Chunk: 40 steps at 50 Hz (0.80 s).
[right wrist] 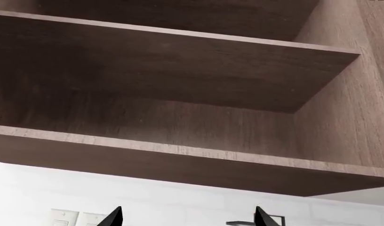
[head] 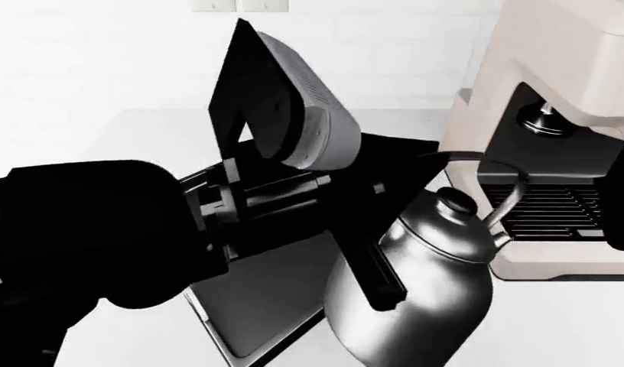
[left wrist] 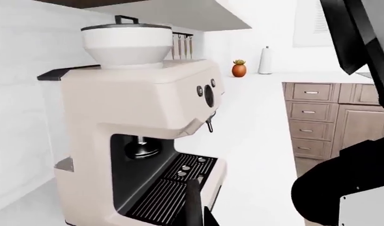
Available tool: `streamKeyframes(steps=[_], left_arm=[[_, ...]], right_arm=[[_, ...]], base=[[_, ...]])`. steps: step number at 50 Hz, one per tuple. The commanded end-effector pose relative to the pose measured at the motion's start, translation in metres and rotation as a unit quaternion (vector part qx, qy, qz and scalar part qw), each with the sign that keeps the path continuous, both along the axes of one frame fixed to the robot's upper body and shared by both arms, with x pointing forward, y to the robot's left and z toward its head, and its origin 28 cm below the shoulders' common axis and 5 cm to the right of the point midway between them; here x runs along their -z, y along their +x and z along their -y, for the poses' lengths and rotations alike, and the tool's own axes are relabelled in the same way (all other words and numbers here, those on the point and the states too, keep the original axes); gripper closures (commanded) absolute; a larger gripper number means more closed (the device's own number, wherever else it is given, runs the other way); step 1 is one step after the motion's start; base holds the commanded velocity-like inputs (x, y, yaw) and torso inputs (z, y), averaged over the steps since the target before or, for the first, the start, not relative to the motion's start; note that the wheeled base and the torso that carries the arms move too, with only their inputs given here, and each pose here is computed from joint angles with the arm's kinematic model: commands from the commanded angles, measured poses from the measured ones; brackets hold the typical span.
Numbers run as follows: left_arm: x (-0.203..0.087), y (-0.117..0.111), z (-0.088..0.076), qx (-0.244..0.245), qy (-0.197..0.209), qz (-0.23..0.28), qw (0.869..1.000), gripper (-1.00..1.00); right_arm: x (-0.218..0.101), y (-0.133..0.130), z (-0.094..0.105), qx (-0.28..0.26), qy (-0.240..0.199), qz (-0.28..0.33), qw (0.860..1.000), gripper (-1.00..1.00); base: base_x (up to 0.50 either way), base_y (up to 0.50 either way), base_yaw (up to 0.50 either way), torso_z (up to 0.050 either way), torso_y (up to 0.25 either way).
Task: Pick the kettle from the counter and place it on the tray. Then pick the mug from the cabinet and place it on the tray. Then close the cabinet doors.
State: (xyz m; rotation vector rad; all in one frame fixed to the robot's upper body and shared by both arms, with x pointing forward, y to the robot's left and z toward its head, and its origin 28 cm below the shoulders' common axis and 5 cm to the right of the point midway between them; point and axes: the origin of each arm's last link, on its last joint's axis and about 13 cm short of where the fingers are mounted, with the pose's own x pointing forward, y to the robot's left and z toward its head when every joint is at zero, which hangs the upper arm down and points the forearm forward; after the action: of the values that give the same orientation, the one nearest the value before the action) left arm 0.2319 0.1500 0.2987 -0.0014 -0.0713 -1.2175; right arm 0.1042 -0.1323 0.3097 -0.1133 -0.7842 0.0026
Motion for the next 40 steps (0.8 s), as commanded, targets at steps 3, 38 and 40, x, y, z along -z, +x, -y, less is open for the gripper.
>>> streamKeyframes(steps=[3,38,40], left_arm=[[-0.031,0.006,-0.022,-0.063,-0.055,0.032,0.996,1.0],[-0.037,0.023,-0.064,-0.176,-0.093,0.037,0.979,1.0],[-0.035,0.023,-0.066,-0.178,-0.092,0.034,0.979,1.0]], right_arm=[[-0.001,0.0,-0.001,-0.001,0.0,0.001,1.0,-1.0],[-0.001,0.003,-0.004,-0.003,-0.002,0.0,1.0,-1.0],[-0.001,0.003,-0.004,-0.004,-0.002,-0.001,1.0,-1.0]], base=[[0.0,0.0,0.0,0.0,0.0],[0.0,0.0,0.0,0.0,0.0],[0.0,0.0,0.0,0.0,0.0]])
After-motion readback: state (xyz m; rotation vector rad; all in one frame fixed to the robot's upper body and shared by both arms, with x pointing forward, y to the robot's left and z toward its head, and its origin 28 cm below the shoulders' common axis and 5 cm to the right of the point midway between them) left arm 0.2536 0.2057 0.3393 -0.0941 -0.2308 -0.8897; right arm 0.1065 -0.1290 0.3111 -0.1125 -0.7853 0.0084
